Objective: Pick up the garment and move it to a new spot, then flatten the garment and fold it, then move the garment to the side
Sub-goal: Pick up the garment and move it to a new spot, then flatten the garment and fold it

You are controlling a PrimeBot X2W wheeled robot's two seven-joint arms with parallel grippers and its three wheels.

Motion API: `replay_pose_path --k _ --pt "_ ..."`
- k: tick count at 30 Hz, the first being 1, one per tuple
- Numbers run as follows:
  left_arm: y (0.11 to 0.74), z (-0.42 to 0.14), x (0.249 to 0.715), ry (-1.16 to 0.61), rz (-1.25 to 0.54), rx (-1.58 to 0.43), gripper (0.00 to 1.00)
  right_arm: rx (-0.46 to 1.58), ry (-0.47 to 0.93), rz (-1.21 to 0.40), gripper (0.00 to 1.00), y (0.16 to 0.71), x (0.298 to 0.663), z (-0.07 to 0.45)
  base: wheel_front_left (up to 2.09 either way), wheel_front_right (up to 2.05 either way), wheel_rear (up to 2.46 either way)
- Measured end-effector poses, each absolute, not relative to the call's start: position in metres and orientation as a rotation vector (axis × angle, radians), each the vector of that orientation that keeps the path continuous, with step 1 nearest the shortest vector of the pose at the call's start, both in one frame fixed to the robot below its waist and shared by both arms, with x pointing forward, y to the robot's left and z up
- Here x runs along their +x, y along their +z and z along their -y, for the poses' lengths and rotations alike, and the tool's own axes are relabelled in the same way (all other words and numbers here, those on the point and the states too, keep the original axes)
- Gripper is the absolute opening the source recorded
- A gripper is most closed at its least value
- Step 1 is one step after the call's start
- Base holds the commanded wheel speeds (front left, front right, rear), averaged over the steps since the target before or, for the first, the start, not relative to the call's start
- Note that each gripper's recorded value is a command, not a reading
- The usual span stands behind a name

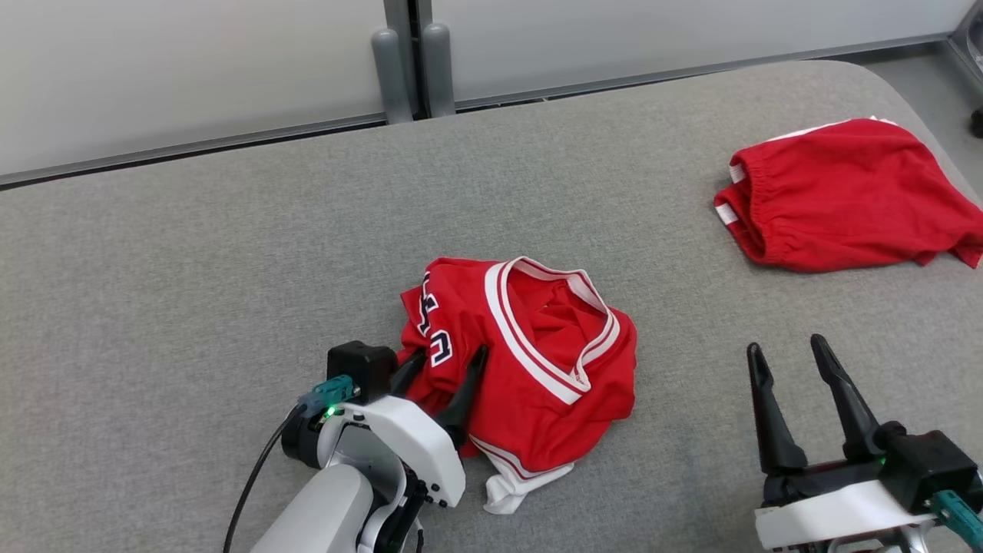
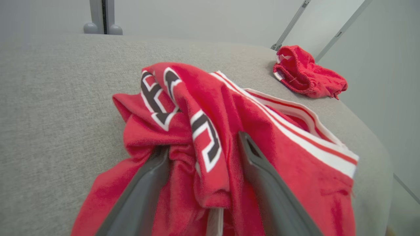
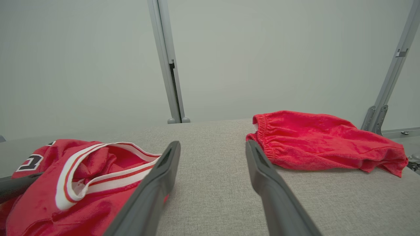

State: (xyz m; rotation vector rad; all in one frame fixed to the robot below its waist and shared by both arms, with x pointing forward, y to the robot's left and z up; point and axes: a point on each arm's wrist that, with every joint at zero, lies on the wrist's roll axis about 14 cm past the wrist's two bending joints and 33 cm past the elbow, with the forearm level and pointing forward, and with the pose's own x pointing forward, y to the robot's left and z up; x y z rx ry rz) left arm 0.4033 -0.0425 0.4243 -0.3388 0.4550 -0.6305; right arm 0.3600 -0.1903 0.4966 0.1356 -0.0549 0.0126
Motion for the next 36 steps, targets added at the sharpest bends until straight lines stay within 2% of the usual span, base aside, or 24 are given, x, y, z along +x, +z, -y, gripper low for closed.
replay_pose_path --k 7,14,21,25,36 --pt "0.442 -0.009 0.400 -0.428 -0.243 -0.361 1.00 0.118 -0.033 0.114 1.00 0.514 0.358 0.208 0.00 0.00 0.00" --pt "0.446 -0.098 0.358 -0.181 -0.167 -0.253 1.00 0.085 -0.057 0.136 1.00 0.521 0.346 0.218 0.00 0.00 0.00" --pt "0.462 -0.171 0.314 0.023 -0.079 -0.180 1.00 0.065 -0.026 0.089 1.00 0.507 0.332 0.210 0.00 0.00 0.00" --pt "0.464 -0.189 0.298 0.072 -0.056 -0.180 1.00 0.083 0.002 0.079 1.00 0.503 0.331 0.201 0.00 0.00 0.00" --pt "0.469 -0.193 0.296 0.062 -0.029 -0.180 1.00 0.125 0.057 0.068 1.00 0.499 0.331 0.181 0.00 0.00 0.00"
